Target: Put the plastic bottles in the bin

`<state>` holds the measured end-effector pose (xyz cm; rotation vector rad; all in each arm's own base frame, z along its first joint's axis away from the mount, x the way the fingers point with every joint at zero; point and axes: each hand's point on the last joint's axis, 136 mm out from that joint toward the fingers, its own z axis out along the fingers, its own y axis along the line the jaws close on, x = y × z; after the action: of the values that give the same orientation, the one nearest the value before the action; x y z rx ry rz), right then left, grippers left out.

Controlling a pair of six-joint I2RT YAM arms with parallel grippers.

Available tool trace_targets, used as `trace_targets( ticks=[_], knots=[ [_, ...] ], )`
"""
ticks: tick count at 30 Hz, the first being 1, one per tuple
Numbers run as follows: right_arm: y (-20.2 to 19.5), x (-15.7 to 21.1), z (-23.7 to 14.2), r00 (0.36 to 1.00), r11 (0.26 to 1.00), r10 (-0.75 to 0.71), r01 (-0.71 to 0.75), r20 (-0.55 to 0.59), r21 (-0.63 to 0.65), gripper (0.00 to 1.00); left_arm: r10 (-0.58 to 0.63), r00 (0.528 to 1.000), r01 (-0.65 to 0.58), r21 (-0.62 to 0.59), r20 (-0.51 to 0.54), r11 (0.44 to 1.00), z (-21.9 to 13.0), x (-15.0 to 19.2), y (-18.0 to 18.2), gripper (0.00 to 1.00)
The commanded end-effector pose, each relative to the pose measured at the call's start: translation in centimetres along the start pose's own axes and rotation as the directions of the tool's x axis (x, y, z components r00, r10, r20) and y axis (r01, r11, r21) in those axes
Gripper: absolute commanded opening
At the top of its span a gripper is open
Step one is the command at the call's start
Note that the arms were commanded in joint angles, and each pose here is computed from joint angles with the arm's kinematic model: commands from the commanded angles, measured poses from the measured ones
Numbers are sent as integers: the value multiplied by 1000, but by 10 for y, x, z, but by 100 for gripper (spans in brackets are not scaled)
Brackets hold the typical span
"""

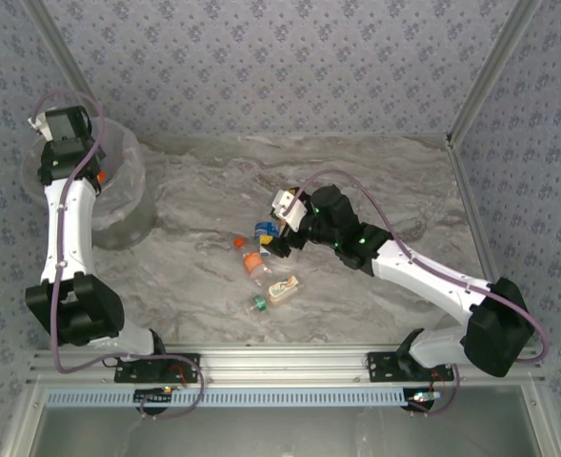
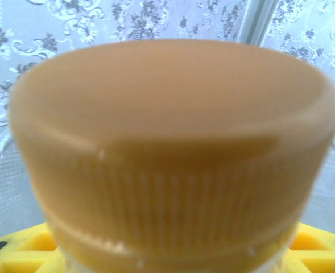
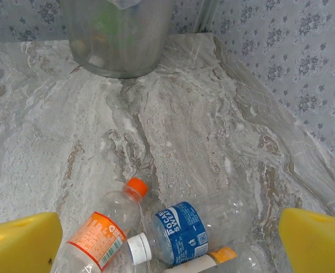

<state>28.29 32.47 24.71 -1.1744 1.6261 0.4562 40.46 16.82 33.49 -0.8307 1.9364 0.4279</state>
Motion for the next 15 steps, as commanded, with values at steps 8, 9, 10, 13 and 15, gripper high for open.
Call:
trace_targets(
  ticks=[8,9,10,13,15],
  knots=[
    [-3,-2,-6,1000,1000,13,-13,5,19,100,-34,999,31,-293,-6,956,6,-6,53,57],
    [-4,-2,-7,1000,1000,14,-14,5,21,100,-31,999,27,-297,-10,954,7,-6,53,63],
    [-4,-2,-7,1000,1000,15,-15,5,21,100,-29,1000,25,-295,-11,955,7,-7,53,68],
    [-4,-2,-7,1000,1000,16,-16,3,23,100,-33,999,26,-261,-20,965,4,-11,48,76],
    [-4,-1,-8,1000,1000,18,-18,3,25,100,-43,999,36,-217,-29,975,0,-12,41,81]
  ],
)
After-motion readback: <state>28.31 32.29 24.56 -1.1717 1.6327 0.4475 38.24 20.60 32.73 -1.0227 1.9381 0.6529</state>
